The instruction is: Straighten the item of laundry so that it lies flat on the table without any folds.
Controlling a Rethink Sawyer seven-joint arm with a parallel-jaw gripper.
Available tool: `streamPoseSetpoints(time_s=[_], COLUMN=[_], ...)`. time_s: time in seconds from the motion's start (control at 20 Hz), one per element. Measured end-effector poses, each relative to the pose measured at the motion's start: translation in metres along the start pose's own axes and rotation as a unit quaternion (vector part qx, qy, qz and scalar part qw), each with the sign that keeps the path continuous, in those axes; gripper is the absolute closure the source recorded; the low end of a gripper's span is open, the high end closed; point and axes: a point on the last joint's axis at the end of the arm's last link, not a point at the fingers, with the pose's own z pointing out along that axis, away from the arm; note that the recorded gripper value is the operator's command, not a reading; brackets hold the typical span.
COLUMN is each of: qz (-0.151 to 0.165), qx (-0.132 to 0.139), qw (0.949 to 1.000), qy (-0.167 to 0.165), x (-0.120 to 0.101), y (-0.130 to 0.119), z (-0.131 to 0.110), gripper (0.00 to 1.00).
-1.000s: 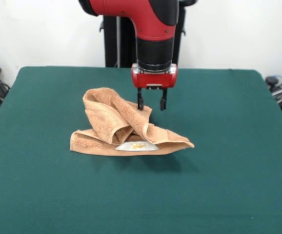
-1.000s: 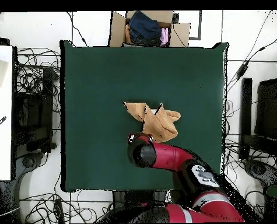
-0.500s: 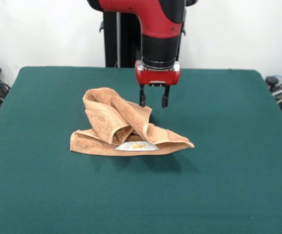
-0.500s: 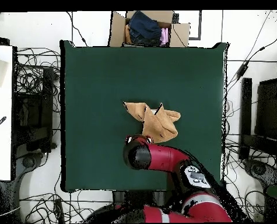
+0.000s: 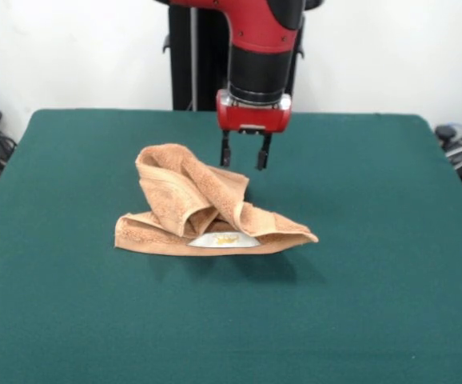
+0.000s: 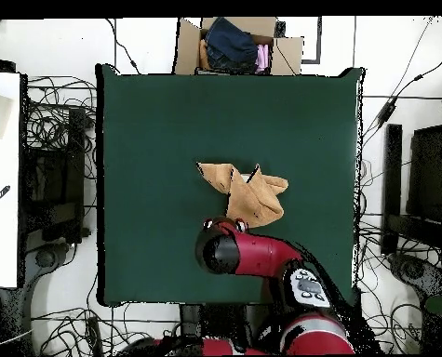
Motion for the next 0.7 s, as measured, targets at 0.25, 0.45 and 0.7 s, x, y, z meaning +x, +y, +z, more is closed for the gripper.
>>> streamPoseSetpoints(time_s=[0.25,0.45,0.7], qz=[-0.004,-0.01,-0.017], qx=[0.014,0.03,0.04], qw=[0.9999,0.9992,0.9986], qy=[-0.008,-0.022,-0.031], x=[-0.0006,-0.0004,-0.0012], y=[-0.0041,-0.0066,-0.0055], z=[-0.005,-0.0075,-0.0095], gripper=[0.0,0.0,0.0])
